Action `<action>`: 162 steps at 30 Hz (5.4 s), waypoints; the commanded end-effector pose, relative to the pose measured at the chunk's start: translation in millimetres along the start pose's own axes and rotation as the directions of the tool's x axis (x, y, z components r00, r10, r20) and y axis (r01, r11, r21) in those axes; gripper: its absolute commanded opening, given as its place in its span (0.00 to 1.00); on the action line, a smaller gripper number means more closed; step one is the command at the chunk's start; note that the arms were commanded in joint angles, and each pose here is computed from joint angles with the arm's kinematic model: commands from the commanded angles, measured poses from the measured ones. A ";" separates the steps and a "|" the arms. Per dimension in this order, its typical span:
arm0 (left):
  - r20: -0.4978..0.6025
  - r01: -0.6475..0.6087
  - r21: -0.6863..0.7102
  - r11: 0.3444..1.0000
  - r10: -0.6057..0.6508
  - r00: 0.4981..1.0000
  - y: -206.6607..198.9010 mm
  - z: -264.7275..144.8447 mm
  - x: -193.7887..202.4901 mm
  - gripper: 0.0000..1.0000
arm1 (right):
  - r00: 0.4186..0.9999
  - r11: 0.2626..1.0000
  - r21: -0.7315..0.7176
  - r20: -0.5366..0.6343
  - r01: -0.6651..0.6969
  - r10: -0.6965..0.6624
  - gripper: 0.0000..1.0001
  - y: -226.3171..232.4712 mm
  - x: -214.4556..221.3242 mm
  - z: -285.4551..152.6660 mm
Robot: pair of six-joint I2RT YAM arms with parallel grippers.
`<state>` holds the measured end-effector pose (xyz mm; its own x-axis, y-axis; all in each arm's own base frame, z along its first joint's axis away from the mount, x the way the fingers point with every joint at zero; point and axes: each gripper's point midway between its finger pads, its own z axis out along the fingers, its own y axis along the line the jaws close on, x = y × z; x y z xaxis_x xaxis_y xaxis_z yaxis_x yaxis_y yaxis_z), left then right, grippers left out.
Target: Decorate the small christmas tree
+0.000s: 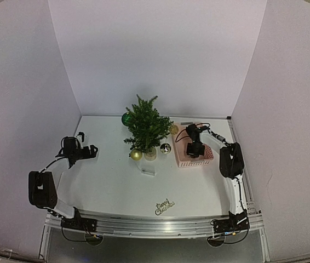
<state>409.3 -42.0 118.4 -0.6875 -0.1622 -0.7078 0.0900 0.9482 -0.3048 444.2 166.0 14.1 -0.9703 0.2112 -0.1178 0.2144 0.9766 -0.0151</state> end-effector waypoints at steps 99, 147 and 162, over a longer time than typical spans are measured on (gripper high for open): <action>0.641 -0.702 0.652 0.288 0.286 0.712 -413.4 -127.4 -201.3 0.00 | 0.509 0.689 -0.396 0.859 0.607 0.044 0.87 126.0 27.4 -413.2; 0.632 -0.682 0.694 0.229 0.260 0.730 -411.6 -111.8 -190.9 0.00 | 0.538 0.701 -0.425 0.840 0.573 0.070 0.86 108.8 34.1 -403.1; 0.626 -0.674 0.725 0.141 0.272 0.731 -407.6 -101.4 -165.3 0.00 | 0.530 0.704 -0.419 0.845 0.574 0.070 0.86 104.6 36.1 -404.4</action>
<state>422.5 -379.0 420.7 -0.0593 -0.0419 -0.9974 0.9954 0.0730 -0.0623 393.0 300.0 382.3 -0.4587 0.1000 -0.8829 -0.4412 0.8369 0.3240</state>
